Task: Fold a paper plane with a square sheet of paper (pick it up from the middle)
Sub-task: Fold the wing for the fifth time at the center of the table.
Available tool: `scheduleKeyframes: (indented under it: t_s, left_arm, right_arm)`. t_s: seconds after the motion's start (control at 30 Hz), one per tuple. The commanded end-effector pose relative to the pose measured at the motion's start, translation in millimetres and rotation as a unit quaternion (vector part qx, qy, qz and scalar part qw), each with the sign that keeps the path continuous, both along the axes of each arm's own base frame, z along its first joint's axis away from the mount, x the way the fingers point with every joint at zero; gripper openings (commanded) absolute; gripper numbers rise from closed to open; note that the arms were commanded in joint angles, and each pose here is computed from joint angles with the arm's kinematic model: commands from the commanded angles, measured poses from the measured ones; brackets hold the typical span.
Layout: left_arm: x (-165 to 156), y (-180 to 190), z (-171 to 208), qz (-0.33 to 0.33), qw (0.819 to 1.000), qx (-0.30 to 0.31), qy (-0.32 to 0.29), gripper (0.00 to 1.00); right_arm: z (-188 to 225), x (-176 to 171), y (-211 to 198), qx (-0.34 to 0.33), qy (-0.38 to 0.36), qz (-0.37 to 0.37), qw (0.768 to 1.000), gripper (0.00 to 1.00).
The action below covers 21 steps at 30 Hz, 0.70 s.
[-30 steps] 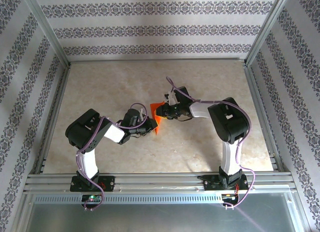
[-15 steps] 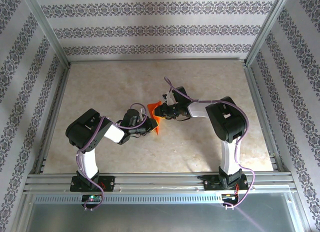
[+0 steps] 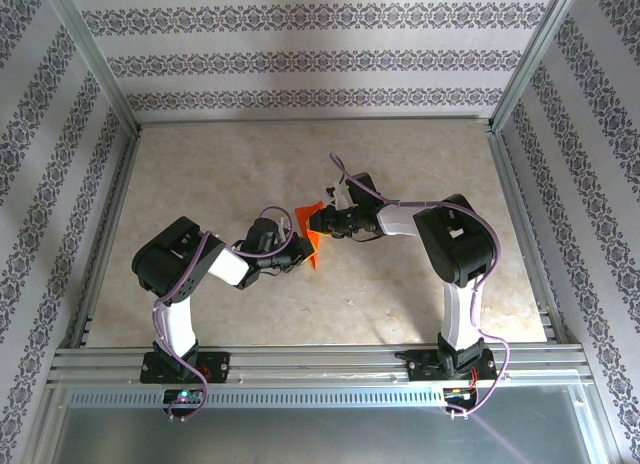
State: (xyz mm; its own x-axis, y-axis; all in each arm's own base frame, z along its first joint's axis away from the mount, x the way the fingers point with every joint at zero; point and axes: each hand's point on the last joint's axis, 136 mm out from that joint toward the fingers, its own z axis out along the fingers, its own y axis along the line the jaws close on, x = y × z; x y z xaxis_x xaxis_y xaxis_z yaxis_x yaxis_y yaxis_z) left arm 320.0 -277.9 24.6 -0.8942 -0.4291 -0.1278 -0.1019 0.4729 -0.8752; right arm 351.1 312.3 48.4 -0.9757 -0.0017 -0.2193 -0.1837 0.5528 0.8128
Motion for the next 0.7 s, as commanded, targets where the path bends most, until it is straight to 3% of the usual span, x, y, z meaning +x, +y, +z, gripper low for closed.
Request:
scheduleKeyframes:
  t_s: [0.0, 0.67]
  left_arm:
    - [-7.2, 32.7, -47.1, 0.044, 0.995, 0.060, 0.062, 0.03]
    - [-8.2, 36.2, -51.6, 0.053, 0.994, 0.060, 0.074, 0.00]
  right_arm:
    - [14.5, 0.1, -2.1, 0.017, -0.018, 0.004, 1.000, 0.35]
    - [-13.4, -2.3, 1.2, 0.002, 0.010, 0.011, 1.000, 0.34]
